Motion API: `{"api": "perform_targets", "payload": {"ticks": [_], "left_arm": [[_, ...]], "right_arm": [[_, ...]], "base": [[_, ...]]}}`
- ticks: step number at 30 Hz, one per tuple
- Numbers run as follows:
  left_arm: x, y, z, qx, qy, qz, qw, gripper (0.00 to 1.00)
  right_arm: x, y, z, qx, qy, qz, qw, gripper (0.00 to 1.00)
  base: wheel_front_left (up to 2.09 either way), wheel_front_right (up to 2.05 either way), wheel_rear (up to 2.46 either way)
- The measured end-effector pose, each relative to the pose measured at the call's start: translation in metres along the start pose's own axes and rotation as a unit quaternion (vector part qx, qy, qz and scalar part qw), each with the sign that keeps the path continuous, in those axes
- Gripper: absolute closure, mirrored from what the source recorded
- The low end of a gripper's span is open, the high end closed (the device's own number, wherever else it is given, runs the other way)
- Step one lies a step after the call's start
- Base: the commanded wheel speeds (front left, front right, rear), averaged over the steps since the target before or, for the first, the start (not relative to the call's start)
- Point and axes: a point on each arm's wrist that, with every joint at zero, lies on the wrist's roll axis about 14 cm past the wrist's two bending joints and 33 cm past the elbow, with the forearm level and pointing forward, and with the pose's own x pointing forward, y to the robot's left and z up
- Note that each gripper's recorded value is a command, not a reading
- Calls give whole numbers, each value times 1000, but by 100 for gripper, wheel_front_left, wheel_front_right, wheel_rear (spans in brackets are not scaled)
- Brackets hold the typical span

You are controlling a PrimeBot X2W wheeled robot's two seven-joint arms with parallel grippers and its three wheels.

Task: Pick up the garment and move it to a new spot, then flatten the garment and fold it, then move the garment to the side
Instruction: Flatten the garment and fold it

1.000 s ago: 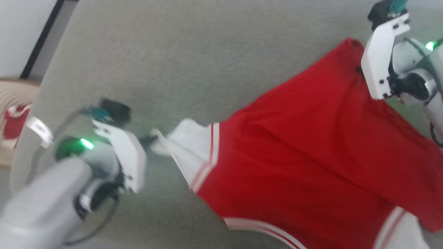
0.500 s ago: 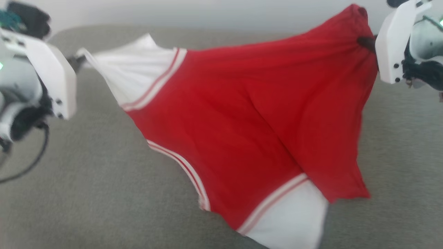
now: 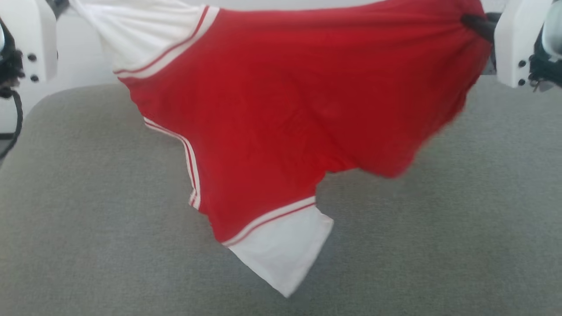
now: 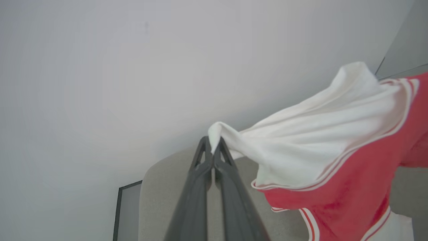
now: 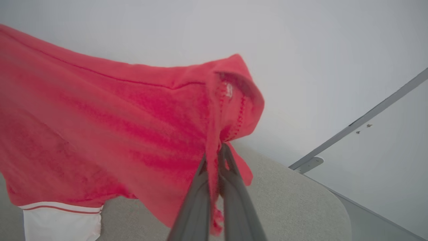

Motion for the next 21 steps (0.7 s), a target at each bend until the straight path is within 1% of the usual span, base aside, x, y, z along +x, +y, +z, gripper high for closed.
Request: {"api": "perform_targets", "payload": {"ticks": [3,7,12,14,17,21], "left_arm": [[6,-1,16,11,-18,1,1000,100],[24,2,35,23,-50,12,998,100],[58,-1,63,35,-104,17,994,100],[73,0,72,29,-123,21,992,100],[95,1,87,33,-163,31,986,100],[120,3,108,57,-229,53,970,100]], "right_arm": [[-4,-9,3,-5,-11,-16,1000,100],[5,-19,16,-8,-47,-32,998,100],[31,-47,27,1,-93,-71,993,100],[46,-53,29,3,-104,-82,991,100],[70,-61,30,-7,-119,-96,988,100],[99,-72,38,-25,-158,-115,980,100]], "base": [[0,0,0],[0,0,0],[0,0,0],[0,0,0],[0,0,0],[0,0,0]]}}
